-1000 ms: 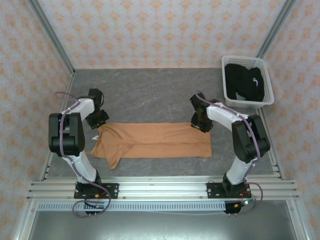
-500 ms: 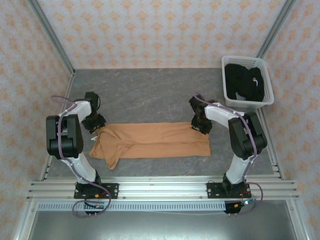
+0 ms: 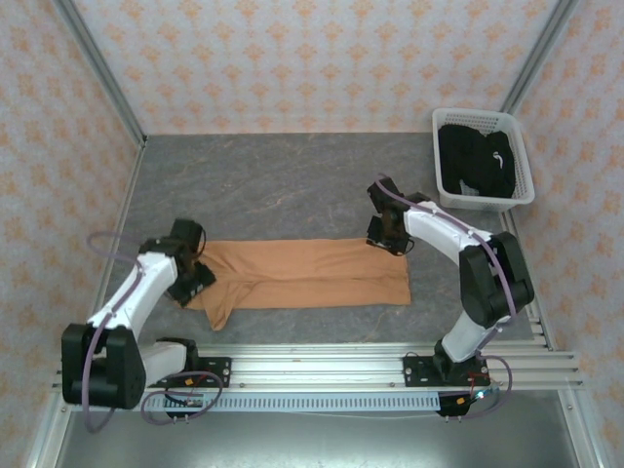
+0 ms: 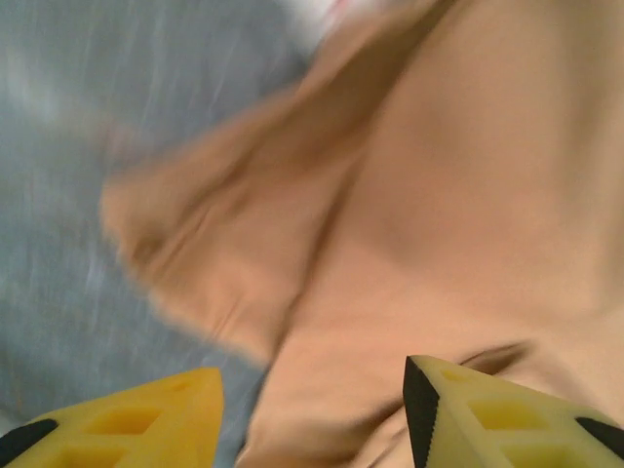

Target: Fold and stack the t-shirts

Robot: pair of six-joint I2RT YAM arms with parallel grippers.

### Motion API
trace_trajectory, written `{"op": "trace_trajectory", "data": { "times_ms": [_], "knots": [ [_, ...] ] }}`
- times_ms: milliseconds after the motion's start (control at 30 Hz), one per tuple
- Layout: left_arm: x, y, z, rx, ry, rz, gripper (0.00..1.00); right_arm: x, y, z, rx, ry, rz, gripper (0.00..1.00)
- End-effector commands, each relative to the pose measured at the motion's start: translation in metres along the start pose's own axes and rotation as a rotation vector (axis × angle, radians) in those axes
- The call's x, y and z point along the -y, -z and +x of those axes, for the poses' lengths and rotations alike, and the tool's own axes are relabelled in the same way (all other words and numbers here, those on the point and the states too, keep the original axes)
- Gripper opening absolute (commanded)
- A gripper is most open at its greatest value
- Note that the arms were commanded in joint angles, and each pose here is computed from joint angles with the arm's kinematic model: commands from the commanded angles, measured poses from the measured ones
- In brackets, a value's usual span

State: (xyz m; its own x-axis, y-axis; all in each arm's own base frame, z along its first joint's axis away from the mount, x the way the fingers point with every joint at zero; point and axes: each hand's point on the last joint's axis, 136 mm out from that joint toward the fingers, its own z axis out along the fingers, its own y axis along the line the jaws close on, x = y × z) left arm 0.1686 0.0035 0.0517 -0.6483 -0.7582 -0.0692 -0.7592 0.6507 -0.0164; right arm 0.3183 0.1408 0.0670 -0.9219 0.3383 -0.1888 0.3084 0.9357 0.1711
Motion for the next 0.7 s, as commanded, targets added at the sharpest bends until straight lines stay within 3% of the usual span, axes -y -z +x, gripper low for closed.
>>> {"op": "trace_trajectory", "data": {
  "times_ms": [0, 333, 500, 600, 667],
  "knots": [
    [-0.024, -0.006, 0.044, -0.116, 0.216, -0.007, 0.52, -0.021, 0.012, -0.001, 0.007, 0.055, -0.079, 0.37],
    [-0.022, -0.033, 0.075, -0.202, 0.33, 0.034, 0.52, -0.018, 0.01, 0.004, -0.001, 0.064, -0.068, 0.37],
    [-0.014, -0.04, 0.075, -0.187, 0.362, 0.063, 0.49, -0.016, 0.007, 0.006, -0.003, 0.055, -0.068, 0.37],
    [-0.01, -0.044, 0.065, -0.151, 0.359, 0.059, 0.42, -0.015, 0.005, 0.009, -0.008, 0.046, -0.072, 0.37],
    [-0.009, -0.044, 0.057, -0.119, 0.343, 0.044, 0.26, -0.014, 0.004, 0.01, -0.007, 0.045, -0.073, 0.36]
  ]
}}
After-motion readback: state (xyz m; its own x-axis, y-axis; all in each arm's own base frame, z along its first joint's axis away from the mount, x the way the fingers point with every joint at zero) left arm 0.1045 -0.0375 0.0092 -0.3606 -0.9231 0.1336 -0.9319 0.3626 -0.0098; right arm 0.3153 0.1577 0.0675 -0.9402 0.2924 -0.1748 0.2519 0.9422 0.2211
